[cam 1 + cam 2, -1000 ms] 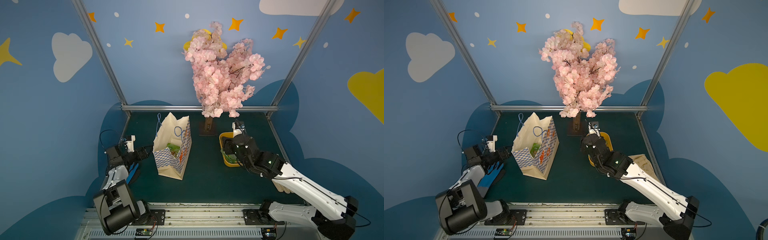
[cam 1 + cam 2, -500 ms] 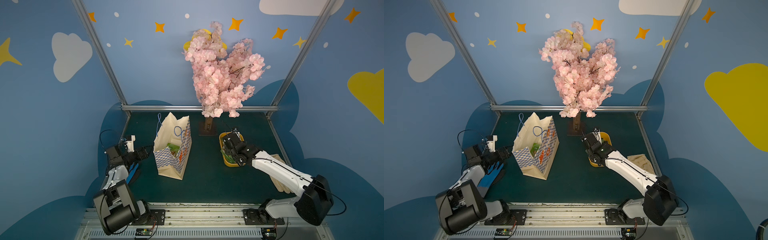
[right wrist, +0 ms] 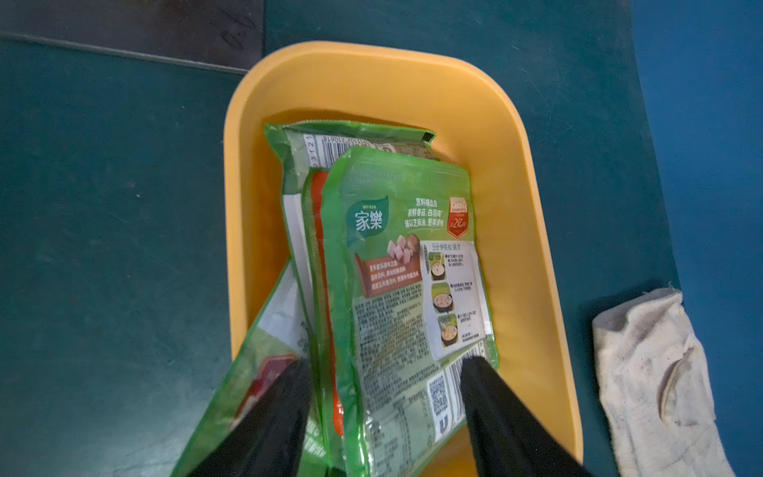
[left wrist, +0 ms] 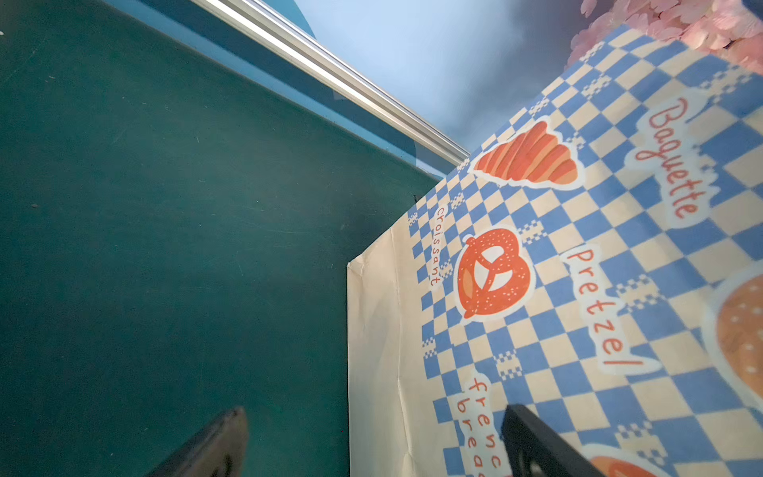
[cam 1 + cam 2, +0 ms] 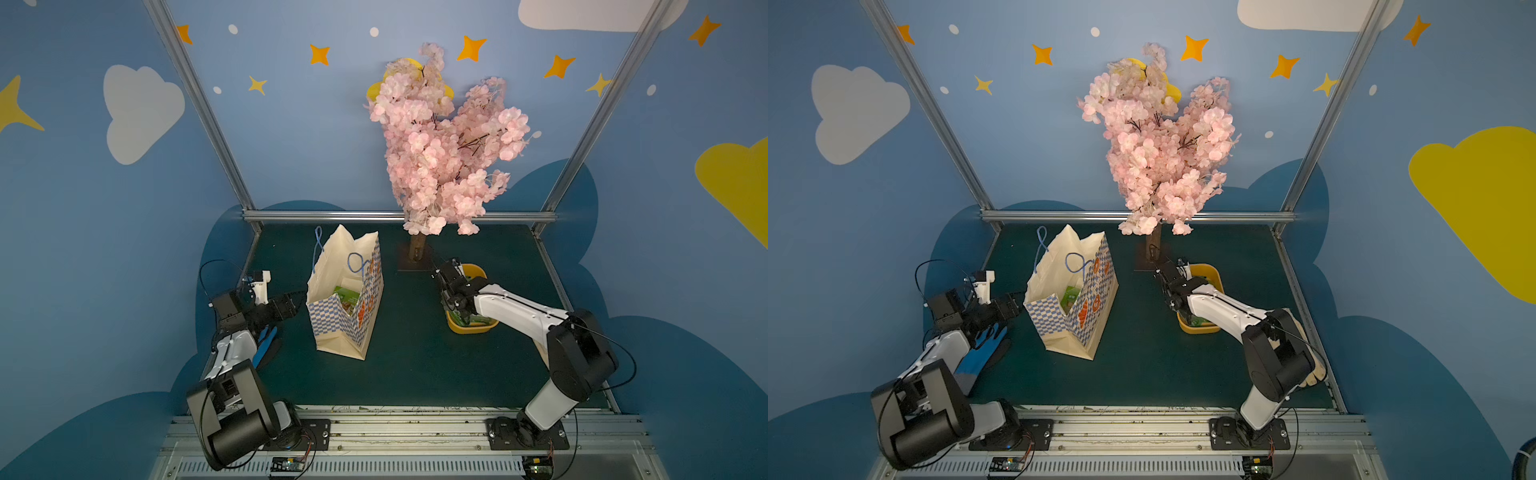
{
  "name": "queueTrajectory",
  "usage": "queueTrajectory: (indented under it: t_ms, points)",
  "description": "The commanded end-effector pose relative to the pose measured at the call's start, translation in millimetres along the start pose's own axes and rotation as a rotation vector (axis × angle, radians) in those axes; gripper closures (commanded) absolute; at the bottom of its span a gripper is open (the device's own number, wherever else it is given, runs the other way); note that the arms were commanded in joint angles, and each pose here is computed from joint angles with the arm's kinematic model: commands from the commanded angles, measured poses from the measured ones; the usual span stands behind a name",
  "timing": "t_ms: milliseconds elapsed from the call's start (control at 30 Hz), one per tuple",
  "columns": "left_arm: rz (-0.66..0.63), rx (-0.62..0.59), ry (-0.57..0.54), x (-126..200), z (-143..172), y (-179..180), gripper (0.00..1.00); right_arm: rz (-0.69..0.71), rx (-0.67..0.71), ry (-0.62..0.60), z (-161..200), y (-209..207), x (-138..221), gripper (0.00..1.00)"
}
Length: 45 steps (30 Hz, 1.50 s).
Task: Place the condiment packets inside the bag
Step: Pick up the condiment packet from the storage box.
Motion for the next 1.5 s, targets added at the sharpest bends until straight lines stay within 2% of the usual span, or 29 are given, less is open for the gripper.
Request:
queueTrajectory:
  t_ms: [0, 233, 400, 500, 600, 733, 867, 967, 1167, 1467]
  points:
    - [0.023, -0.019, -0.014, 1.3, -5.7, -4.2, 0.0, 0.016, -0.006, 0.017, -1.3, -2.9, -6.4, 0.39]
    - [0.057, -0.047, -0.018, 5.2, -8.1, -15.2, 0.0, 0.053, 0.004, 0.044, 3.3, -9.8, -14.1, 0.46]
    - [0.075, -0.087, -0.033, 9.5, -10.1, -24.5, 0.0, 0.078, -0.021, 0.007, -2.9, -24.6, -2.1, 0.65]
    - [0.09, -0.091, -0.034, 9.8, -10.9, -27.2, 0.0, 0.084, -0.043, -0.012, -5.0, -33.4, 5.0, 0.69]
    - [0.092, -0.087, -0.033, 9.6, -10.7, -27.1, 0.0, 0.097, -0.056, -0.031, -6.9, -41.4, 11.8, 0.79]
    - [0.123, -0.099, -0.037, 11.8, -12.0, -34.6, 0.0, 0.107, -0.085, -0.065, -12.5, -53.0, 25.8, 1.0]
    - [0.163, -0.117, -0.045, 15.3, -13.9, -45.1, 0.0, 0.039, -0.136, -0.109, -22.3, -58.6, 51.7, 1.0]
    - [0.124, -0.092, -0.039, 14.9, -15.3, -37.3, 0.0, -0.04, -0.173, -0.154, -31.5, -62.4, 81.1, 1.0]
    - [0.148, -0.042, -0.034, 14.5, -17.0, -29.5, 0.0, -0.271, -0.306, -0.262, -43.0, -67.3, 151.3, 1.0]
    - [0.132, 0.018, -0.069, 20.0, -22.6, -12.7, 0.0, -0.574, -0.28, -0.428, -53.3, -62.3, 253.4, 1.0]
Point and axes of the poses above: each gripper's point midway between its finger pads, its own x axis back along the fingers, its own y axis along the line the jaws close on, z = x × y, the point moved 1 cm from there along x, back along the fingers, and after that the axes turned 6 degrees about -x, right-handed, at the moved point
